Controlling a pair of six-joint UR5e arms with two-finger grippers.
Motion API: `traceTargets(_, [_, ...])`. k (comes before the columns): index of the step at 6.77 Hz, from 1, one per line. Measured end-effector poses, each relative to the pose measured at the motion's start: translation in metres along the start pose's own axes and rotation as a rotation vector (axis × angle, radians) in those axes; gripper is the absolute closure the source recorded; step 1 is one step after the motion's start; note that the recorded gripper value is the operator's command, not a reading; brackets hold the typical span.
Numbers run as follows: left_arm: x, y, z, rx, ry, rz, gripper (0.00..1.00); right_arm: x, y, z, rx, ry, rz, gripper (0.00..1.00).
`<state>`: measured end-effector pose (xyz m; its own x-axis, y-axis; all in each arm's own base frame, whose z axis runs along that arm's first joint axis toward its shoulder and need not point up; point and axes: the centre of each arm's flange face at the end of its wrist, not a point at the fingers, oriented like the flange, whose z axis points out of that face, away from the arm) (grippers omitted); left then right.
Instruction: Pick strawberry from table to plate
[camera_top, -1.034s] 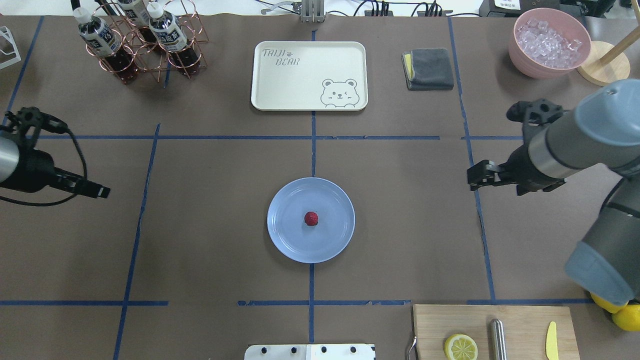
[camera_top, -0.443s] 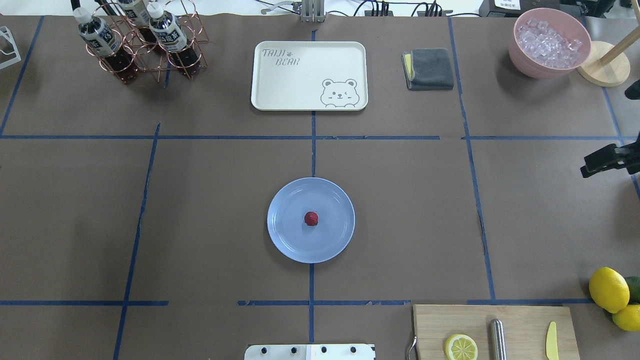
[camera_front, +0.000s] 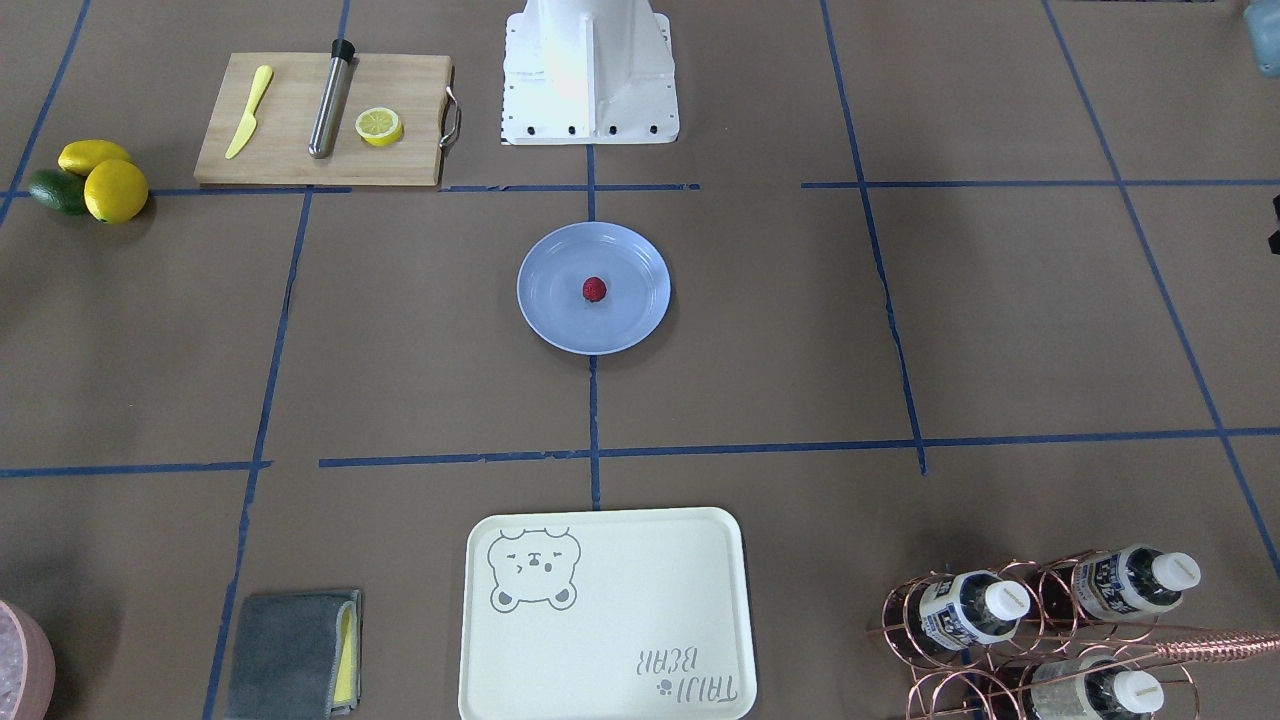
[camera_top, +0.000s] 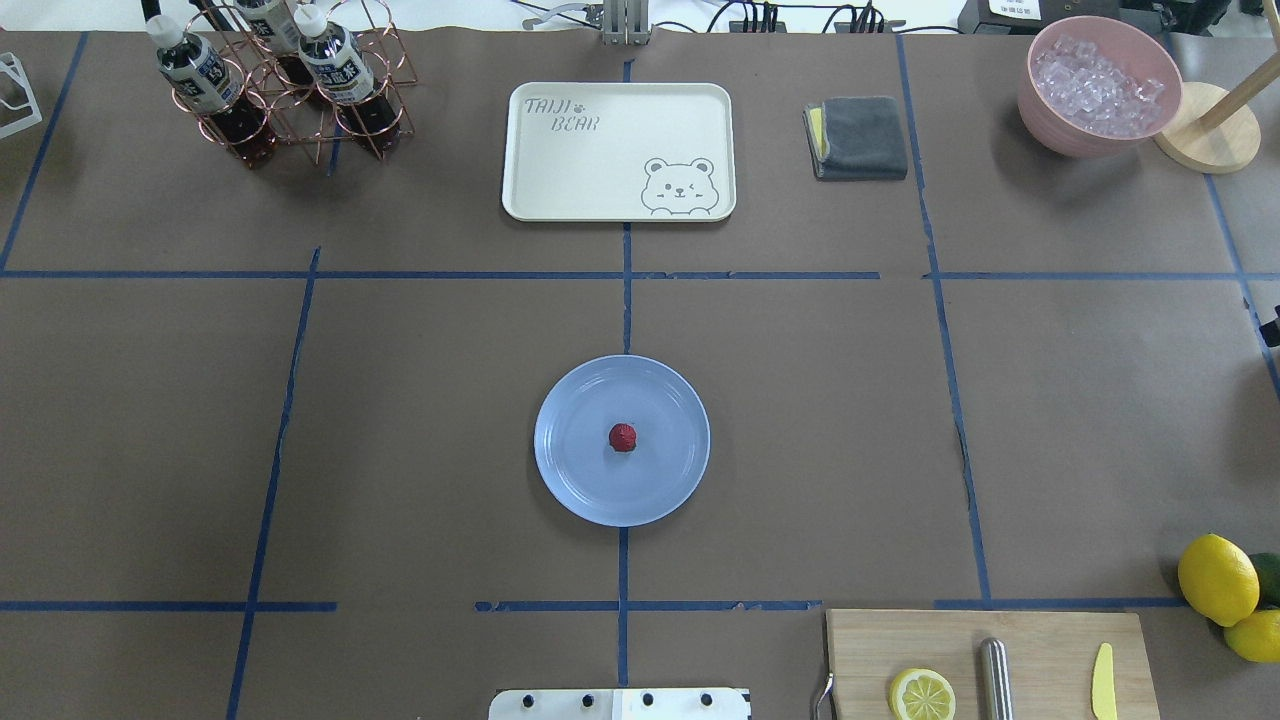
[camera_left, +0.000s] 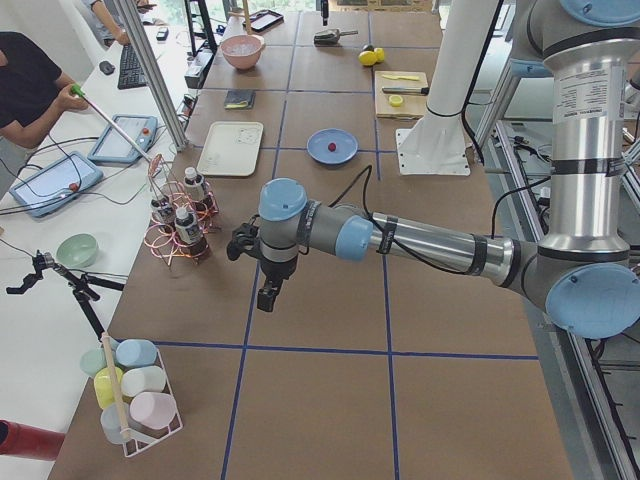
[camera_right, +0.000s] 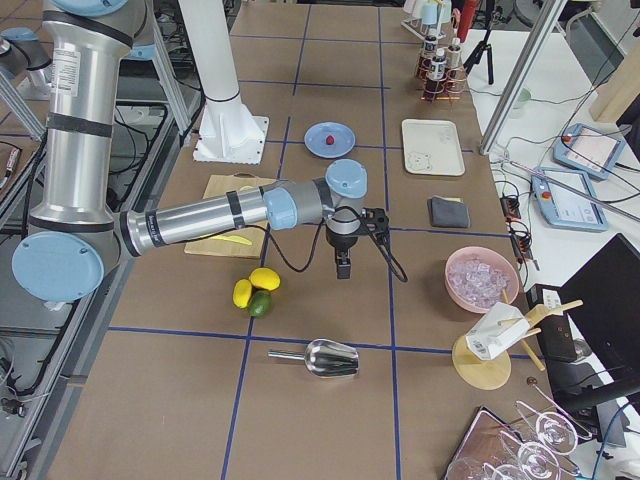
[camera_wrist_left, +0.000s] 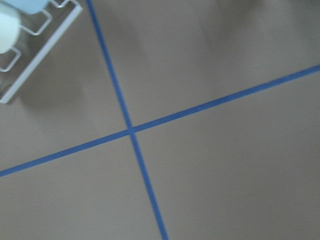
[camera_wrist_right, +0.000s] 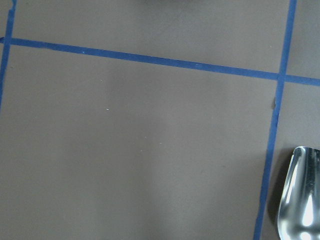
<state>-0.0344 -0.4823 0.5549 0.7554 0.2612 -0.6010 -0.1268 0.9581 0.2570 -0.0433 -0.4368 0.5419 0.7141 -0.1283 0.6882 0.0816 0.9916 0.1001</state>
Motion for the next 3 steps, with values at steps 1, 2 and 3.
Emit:
traceTargets(1, [-0.012, 0.006, -0.005, -0.042, 0.019, -0.033, 0.00, 0.028, 0.004, -0.001, 0.000, -0.009, -0.009, 0.00])
traceTargets(2, [-0.018, 0.024, 0.003, -0.078, 0.083, -0.074, 0.00, 0.052, 0.008, 0.000, -0.001, -0.023, -0.020, 0.00])
traceTargets(3, [-0.021, 0.044, 0.014, -0.104, 0.153, -0.111, 0.00, 0.072, 0.010, 0.002, -0.001, -0.028, -0.027, 0.00])
